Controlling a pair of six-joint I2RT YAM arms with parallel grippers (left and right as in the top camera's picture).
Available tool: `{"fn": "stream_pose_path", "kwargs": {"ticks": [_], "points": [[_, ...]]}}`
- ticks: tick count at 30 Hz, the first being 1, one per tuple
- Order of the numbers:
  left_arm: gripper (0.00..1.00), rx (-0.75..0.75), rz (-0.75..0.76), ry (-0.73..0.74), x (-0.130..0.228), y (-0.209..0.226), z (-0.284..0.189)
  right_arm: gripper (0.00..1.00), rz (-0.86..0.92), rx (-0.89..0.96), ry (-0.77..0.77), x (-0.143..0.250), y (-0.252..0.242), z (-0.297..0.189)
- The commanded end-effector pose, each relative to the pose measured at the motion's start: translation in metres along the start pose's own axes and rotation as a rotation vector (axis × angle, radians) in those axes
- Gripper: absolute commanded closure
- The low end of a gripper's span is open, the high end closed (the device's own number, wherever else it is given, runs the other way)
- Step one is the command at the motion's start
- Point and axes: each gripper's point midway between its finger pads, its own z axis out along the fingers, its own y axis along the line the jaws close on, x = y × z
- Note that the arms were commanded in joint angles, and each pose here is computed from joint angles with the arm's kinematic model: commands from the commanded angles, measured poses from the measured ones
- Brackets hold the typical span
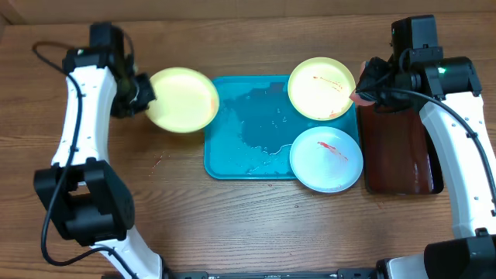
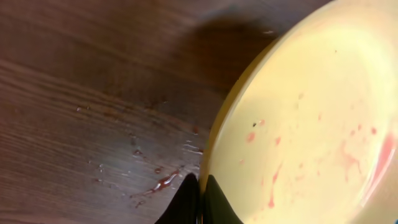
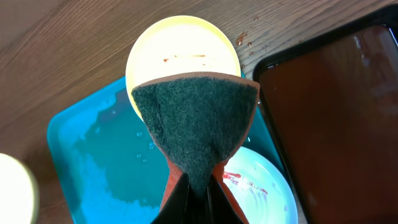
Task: Clean dirty plates on tray and stack at the side
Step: 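Lift the cleaned yellow plate with the left gripper and place it left of the tray, then move left gripper to the top yellow plate's rim and grip it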
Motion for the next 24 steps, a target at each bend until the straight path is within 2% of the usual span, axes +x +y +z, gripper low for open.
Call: {"fn": "stream_pose_path", "kwargs": {"ticks": [1, 4, 8, 17, 18, 21, 22, 24], "points": [[0.96, 0.002, -0.095, -0.003, 0.005, 0.013, 0.013, 0.96, -0.006, -0.033, -0.048, -0.009, 0.005, -0.016], [0.95, -0.049, -0.148, -0.048, -0.001, 0.029, 0.028, 0.96, -0.007, -0.032, -0.048, -0.009, 0.005, -0.016], [0.96, -0.066, -0.141, -0.087, -0.004, 0.032, 0.043, 0.96, -0.006, -0.033, -0.048, -0.009, 0.005, -0.016], [0.96, -0.155, -0.191, -0.067, 0.018, 0.052, 0.070, 0.96, -0.014, -0.035, -0.052, -0.009, 0.006, -0.016], [0.91, -0.155, -0.188, -0.064, 0.019, 0.052, 0.070, 0.96, -0.014, -0.034, -0.051, -0.009, 0.006, -0.016], [0.56, -0.157, -0.162, -0.056, 0.020, 0.051, 0.070, 0.96, -0.015, -0.034, -0.051, -0.009, 0.006, -0.016], [0.48, -0.157, -0.145, -0.054, 0.020, 0.050, 0.068, 0.96, -0.014, -0.034, -0.051, -0.009, 0.006, -0.016], [0.44, -0.157, -0.115, -0.053, 0.017, 0.046, 0.063, 0.96, -0.014, -0.034, -0.051, -0.009, 0.006, -0.016]]}}
